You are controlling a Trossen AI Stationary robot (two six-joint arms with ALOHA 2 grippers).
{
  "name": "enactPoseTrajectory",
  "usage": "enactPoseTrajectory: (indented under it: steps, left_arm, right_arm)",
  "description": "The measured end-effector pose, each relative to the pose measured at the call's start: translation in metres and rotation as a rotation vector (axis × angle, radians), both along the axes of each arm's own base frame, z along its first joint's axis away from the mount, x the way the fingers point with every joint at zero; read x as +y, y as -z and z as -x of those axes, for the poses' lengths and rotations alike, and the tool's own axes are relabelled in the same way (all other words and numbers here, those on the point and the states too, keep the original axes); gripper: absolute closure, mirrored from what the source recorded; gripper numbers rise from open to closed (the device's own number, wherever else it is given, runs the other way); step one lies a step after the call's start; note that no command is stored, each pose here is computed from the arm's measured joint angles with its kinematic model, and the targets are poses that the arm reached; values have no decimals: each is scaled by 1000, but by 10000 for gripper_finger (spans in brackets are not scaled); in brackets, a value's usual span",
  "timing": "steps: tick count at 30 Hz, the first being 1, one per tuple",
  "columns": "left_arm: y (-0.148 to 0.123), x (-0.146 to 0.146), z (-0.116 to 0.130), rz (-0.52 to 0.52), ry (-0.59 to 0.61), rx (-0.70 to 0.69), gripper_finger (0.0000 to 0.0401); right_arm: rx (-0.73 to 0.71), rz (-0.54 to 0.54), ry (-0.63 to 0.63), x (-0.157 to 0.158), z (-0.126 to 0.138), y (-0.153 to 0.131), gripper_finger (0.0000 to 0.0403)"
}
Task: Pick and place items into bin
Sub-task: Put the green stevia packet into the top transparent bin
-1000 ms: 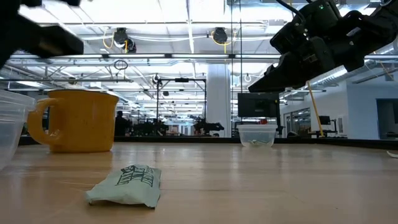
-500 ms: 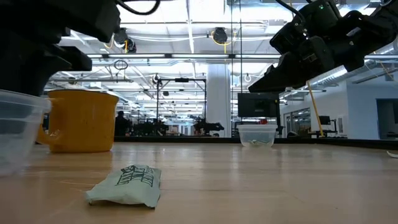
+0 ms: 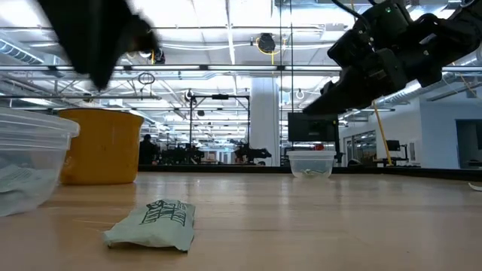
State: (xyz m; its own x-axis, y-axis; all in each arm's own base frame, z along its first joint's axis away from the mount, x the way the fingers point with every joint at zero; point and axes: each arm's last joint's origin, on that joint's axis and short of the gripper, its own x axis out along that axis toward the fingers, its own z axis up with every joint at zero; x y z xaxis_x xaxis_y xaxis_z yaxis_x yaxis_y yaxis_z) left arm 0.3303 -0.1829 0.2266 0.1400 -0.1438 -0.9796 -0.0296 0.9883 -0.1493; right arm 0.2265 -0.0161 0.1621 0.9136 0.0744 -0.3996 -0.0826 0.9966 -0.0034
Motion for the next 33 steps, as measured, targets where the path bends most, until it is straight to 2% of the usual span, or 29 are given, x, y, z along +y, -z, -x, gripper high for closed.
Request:
enactPoseTrajectory:
  steps: [4, 8, 14, 17, 25, 33]
  left_arm:
    - [-33, 4, -13, -113, 110, -154, 295]
    - [-50, 11, -22, -235, 182, -257, 295]
    - [-52, 27, -28, -307, 237, -261, 295]
    - [-52, 36, -32, -315, 222, -261, 295]
    - [-52, 56, -39, -324, 174, -243, 295]
    - [-52, 62, -41, -362, 225, -243, 295]
  right_arm:
    - [139, -66, 21, 2, 8, 9, 284]
    - [351, -162, 74, 5, 24, 20, 274]
    - [726, -244, 112, 21, 62, 30, 272]
    - [852, -270, 130, 30, 76, 30, 272]
    - [883, -332, 73, 58, 84, 27, 273]
    - [865, -174, 165, 74, 89, 32, 273]
